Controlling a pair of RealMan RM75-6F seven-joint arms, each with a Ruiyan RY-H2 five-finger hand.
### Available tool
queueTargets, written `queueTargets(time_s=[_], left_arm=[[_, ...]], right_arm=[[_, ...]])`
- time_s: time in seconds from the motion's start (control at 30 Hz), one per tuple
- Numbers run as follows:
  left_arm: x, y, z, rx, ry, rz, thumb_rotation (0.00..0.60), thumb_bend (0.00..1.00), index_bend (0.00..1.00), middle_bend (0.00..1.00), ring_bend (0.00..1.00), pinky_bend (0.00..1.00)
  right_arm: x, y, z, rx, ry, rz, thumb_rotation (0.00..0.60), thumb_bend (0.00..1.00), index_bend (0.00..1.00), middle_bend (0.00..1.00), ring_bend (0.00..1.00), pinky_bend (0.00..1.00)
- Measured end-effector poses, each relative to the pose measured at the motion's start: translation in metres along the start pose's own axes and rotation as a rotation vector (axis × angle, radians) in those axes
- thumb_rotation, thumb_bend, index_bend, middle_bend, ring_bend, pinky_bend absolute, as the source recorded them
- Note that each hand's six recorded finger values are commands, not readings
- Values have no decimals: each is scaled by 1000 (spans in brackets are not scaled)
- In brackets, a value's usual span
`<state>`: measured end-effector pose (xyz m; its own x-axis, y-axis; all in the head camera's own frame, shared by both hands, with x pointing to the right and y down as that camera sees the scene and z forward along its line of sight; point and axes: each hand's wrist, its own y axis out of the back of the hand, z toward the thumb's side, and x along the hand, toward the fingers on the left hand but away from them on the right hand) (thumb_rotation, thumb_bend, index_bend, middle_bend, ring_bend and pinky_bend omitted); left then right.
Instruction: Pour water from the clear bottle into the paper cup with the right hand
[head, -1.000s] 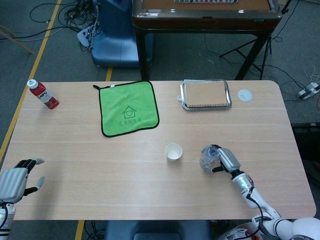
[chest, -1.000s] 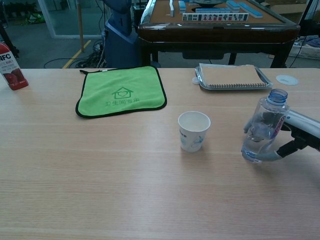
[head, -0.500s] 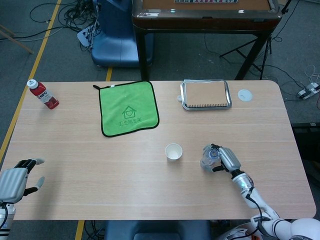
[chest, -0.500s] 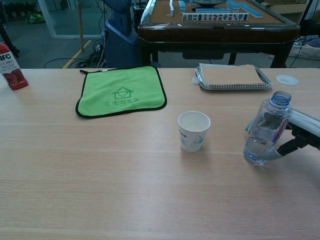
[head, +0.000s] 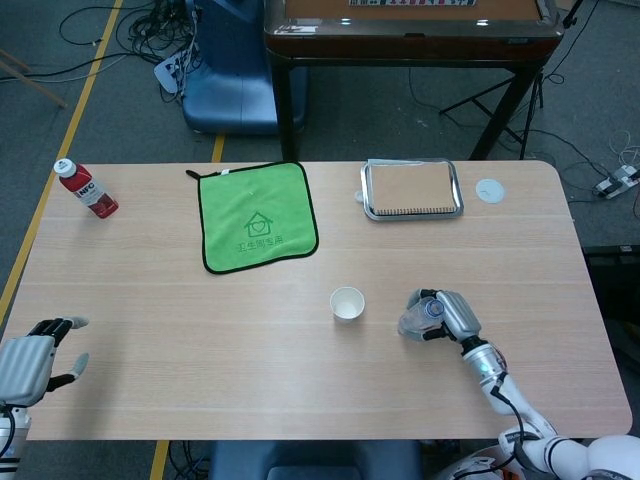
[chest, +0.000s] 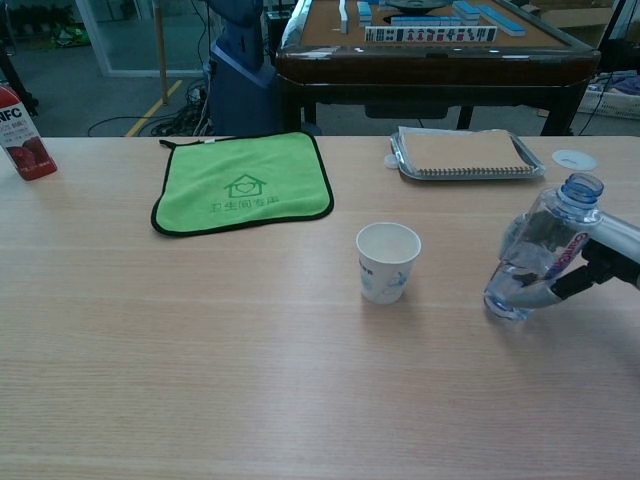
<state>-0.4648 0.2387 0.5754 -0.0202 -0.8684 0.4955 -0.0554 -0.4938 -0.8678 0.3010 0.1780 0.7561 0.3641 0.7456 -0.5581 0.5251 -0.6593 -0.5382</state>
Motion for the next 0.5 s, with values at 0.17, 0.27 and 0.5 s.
queueTargets(time_s=[0.17,0.27,0.5], left_arm=[[0,1,-1,-2,2,3,600,285,326,343,306,667],[0,2,-1,-3,2,4,600,284,326,343,306,667],[0,3,-1,-4,2,8,600,285,326,343,306,667]], right_arm=[[-1,7,3,28,-9,-10,600,70,592,539,483,469],[-2,11,5,50,-18,-13,600,70,597,544,488,475],[-4,22,14,129,-37,-7,600,70,597,545,488,478]])
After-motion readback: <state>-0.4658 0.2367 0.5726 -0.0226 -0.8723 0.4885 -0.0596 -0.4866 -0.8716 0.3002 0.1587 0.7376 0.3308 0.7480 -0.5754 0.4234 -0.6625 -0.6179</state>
